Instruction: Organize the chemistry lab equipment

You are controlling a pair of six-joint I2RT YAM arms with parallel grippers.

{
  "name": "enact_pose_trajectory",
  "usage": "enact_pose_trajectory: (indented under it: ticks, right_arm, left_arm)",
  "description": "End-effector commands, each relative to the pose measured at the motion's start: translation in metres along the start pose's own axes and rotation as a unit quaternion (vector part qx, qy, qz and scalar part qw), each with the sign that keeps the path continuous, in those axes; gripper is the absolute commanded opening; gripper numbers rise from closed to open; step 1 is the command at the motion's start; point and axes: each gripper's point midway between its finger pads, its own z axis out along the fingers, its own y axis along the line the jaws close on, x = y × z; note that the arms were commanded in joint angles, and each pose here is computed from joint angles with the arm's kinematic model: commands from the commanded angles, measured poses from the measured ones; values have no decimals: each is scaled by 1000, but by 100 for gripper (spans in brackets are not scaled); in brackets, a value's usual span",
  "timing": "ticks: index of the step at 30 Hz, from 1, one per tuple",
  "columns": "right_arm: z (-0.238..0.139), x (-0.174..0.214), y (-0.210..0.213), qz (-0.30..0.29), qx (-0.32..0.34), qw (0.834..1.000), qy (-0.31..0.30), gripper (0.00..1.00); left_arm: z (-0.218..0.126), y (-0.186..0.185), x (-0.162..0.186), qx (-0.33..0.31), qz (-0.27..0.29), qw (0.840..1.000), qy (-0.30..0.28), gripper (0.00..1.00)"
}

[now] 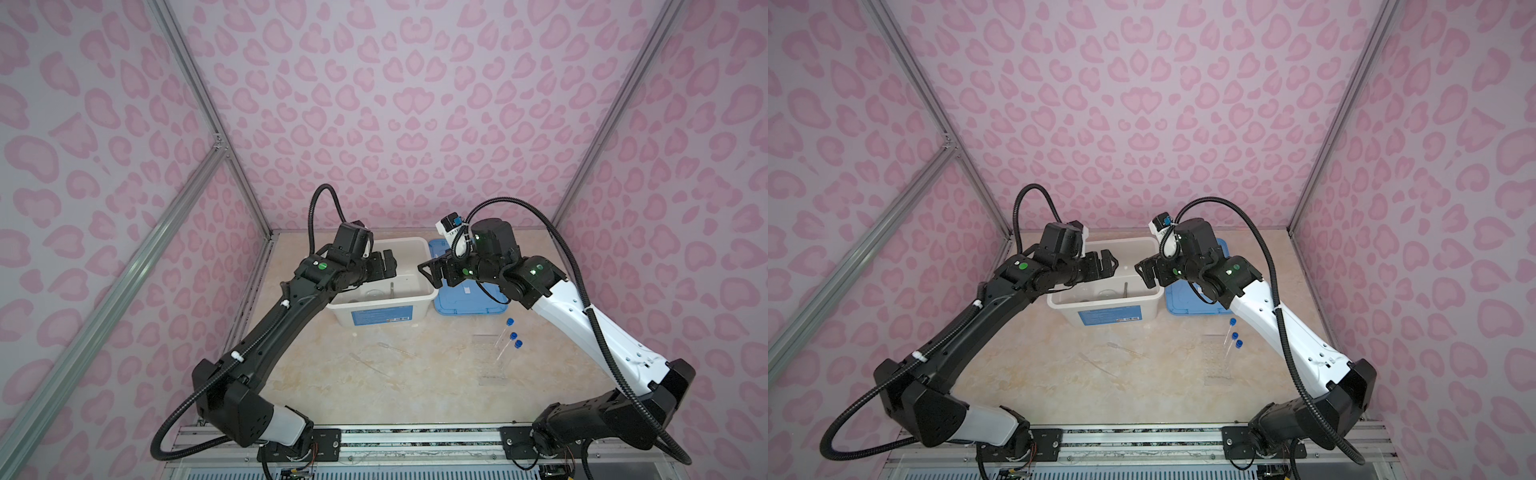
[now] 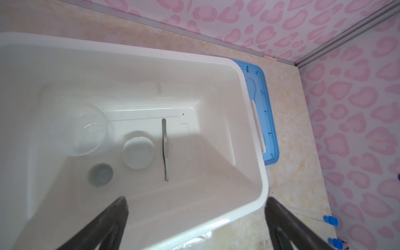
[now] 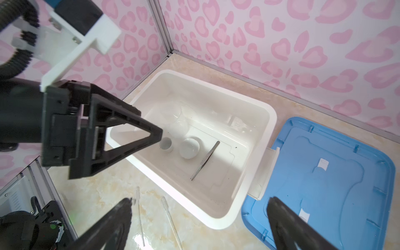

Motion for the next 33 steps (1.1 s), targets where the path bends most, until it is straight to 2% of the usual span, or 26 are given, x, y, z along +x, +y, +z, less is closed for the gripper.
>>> enact_pose_trajectory:
  ticks: [1,5,7,9,14,16,18,21,28,33]
  right_arm:
    - [-9,22,3,-1,14,1000,24,98]
    - [-16,45,16,-14,14,999,40,98]
    - [-17,59,26,-25,12,999,46,98]
    - [-17,70,32,-29,11,999,45,98]
    - [-12,100,46,-27,17,998,58,98]
    - [-9,110,53,-31,19,997,64,98]
    - [-7,118,59,-35,18,997,67,98]
    - [-2,128,64,-35,18,997,70,98]
    - [6,138,75,-39,12,996,78,98]
    - [13,145,79,-46,15,995,88,98]
  left_arm:
    - [-27,7,26,10,-1,1000,25,99]
    - [-48,36,58,-23,-11,999,36,97]
    - [-53,60,72,-63,-29,997,28,97]
    - [-54,76,89,-77,-60,995,25,97]
    - [-32,91,140,-44,-175,983,44,100]
    - [-23,99,155,-31,-219,975,34,95]
    - [-19,114,165,-46,-255,966,14,88]
    - [-10,135,180,-73,-298,952,0,69]
    - [14,158,211,-129,-338,932,30,63]
    - [29,161,217,-141,-338,929,44,62]
